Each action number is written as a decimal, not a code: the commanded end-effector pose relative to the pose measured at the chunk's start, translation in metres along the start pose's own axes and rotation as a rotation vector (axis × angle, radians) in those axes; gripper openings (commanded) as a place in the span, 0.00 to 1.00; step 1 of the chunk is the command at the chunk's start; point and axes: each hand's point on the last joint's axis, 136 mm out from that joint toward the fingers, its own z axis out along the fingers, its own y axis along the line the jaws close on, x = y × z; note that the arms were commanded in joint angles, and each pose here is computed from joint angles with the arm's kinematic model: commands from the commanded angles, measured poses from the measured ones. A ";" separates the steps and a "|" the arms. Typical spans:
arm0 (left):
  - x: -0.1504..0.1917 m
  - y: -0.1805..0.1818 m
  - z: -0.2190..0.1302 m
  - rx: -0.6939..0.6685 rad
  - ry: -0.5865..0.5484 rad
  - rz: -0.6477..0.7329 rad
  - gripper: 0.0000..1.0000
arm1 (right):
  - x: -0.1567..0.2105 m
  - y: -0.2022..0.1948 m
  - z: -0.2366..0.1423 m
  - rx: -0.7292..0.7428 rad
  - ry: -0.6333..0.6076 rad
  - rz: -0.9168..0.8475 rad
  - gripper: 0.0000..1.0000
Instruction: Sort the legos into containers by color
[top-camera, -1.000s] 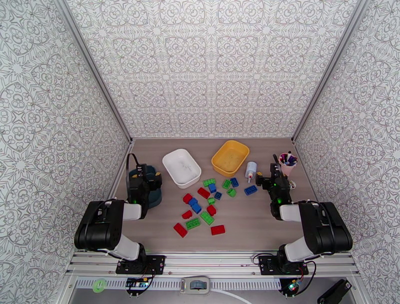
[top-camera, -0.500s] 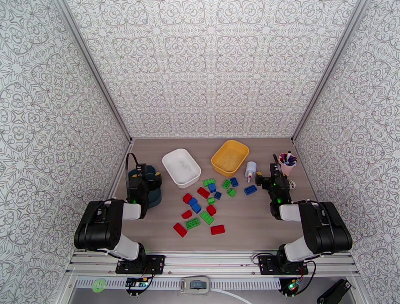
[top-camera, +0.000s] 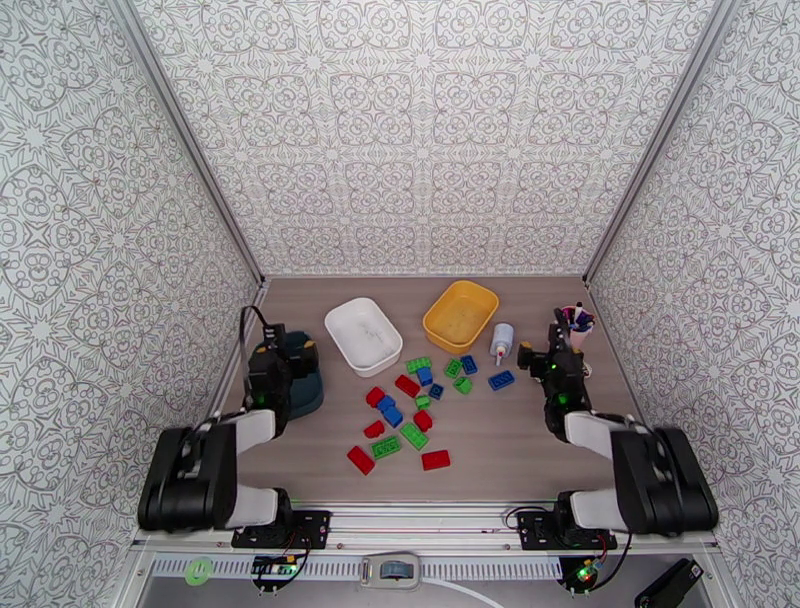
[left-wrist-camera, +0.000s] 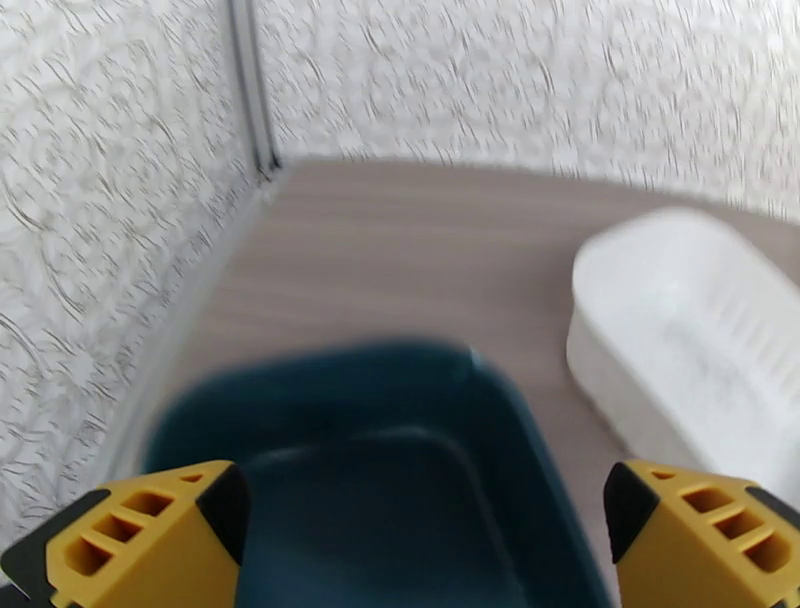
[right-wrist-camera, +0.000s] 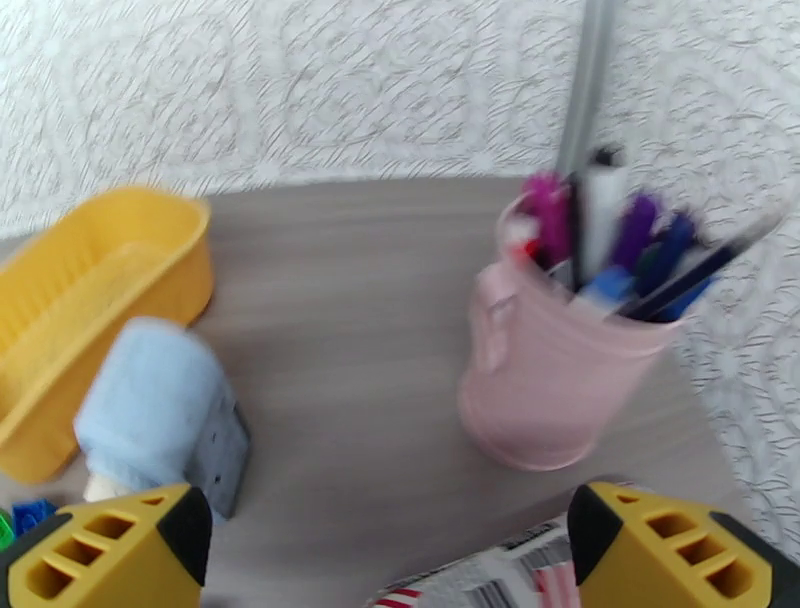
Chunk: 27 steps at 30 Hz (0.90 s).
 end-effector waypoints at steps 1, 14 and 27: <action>-0.030 0.011 -0.018 -0.068 -0.004 -0.074 0.99 | -0.033 -0.016 -0.019 0.076 0.023 0.099 0.99; -0.060 0.017 -0.109 -0.042 0.173 -0.596 1.00 | -0.086 0.003 -0.111 -0.081 0.242 0.292 0.87; 0.045 -0.092 -0.179 0.174 0.773 -0.606 0.76 | 0.035 0.117 -0.146 -0.459 0.810 0.347 0.52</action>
